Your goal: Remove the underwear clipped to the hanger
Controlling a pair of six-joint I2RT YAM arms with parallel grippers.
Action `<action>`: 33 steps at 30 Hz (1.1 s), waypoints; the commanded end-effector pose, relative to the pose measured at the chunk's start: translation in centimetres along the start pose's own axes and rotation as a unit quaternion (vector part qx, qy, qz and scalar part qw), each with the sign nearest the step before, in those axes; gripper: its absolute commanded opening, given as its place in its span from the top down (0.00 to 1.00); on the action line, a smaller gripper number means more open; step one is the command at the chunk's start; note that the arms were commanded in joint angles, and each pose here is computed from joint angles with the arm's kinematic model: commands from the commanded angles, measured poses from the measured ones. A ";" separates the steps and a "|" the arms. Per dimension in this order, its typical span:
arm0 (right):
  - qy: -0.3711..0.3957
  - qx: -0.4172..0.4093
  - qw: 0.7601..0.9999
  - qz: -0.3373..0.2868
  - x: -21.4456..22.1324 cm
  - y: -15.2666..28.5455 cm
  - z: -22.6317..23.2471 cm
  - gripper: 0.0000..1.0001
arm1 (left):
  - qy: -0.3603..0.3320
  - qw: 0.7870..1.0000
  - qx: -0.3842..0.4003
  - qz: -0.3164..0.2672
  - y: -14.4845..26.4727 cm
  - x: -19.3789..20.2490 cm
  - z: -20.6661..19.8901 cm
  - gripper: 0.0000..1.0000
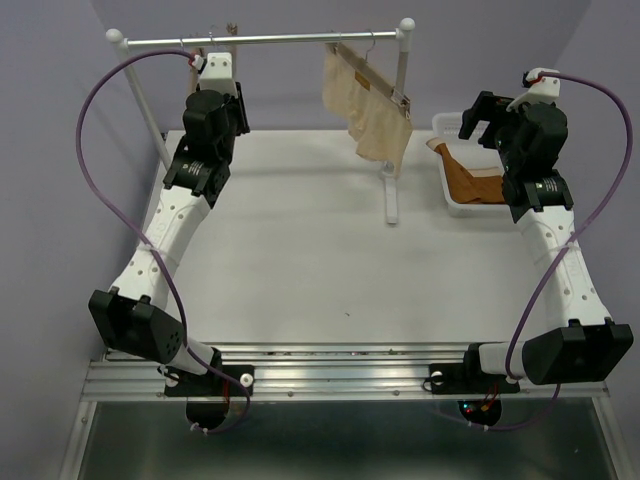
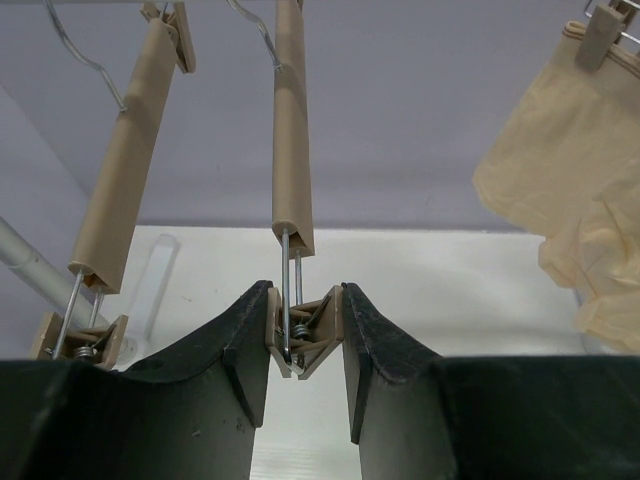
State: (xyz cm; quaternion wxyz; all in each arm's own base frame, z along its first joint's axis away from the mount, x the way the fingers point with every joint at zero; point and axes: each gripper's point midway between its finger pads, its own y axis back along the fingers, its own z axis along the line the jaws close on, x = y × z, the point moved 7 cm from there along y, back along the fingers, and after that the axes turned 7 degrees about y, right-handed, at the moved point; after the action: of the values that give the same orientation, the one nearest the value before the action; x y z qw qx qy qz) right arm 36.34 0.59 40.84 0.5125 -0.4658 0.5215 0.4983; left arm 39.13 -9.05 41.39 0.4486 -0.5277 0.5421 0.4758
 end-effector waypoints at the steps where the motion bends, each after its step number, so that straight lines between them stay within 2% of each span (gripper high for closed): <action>1: 0.007 0.005 0.999 -0.036 -1.5 0.5 -0.3 0.00 | -0.009 0.999 0.014 -0.038 0.1 -1.5 0.7 1.00; 8: 0.009 0.008 0.999 -0.037 -1.6 0.6 -0.4 0.00 | -0.033 0.999 0.035 -0.019 -0.3 0.3 1.8 1.00; 10: 0.009 0.009 0.999 -0.038 -1.6 0.7 -0.4 0.00 | -0.040 0.998 0.043 -0.032 0.2 -0.1 1.8 1.00; 18: 0.009 0.008 0.999 -0.043 -1.8 1.1 -0.5 0.00 | -0.043 0.998 0.051 -0.023 1.3 0.2 2.1 1.00; 22: 0.008 0.001 0.999 -0.043 -1.8 1.1 -0.3 0.00 | -0.038 0.995 0.092 -0.012 2.3 -0.5 1.2 1.00; 27: 0.004 -0.014 0.999 -0.043 -1.8 1.1 0.1 0.00 | -0.007 0.998 0.057 0.005 2.6 -1.5 1.6 0.95; 30: 0.003 -0.023 0.999 -0.044 -1.8 1.1 0.3 0.00 | 0.007 0.999 0.033 0.005 2.8 -1.8 2.0 0.81; 31: 0.003 -0.026 0.999 -0.043 -1.8 1.1 0.3 0.00 | 0.012 0.999 0.034 -0.004 3.0 -2.0 2.0 0.09; 32: 0.003 -0.028 0.999 -0.044 -1.9 1.2 0.3 0.00 | 0.013 0.999 0.040 -0.005 3.2 -2.0 1.9 0.01; 33: 0.003 -0.032 0.998 -0.046 -2.0 1.3 0.4 0.00 | 0.014 0.999 0.051 -0.009 3.5 -2.3 1.7 0.01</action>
State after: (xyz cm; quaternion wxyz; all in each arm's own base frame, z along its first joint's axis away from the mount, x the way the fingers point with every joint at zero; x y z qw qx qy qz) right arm 36.08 0.88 40.86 0.5046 -0.4793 0.5135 0.5019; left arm 37.33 -7.42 39.97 0.4553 -0.4783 0.5796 0.4775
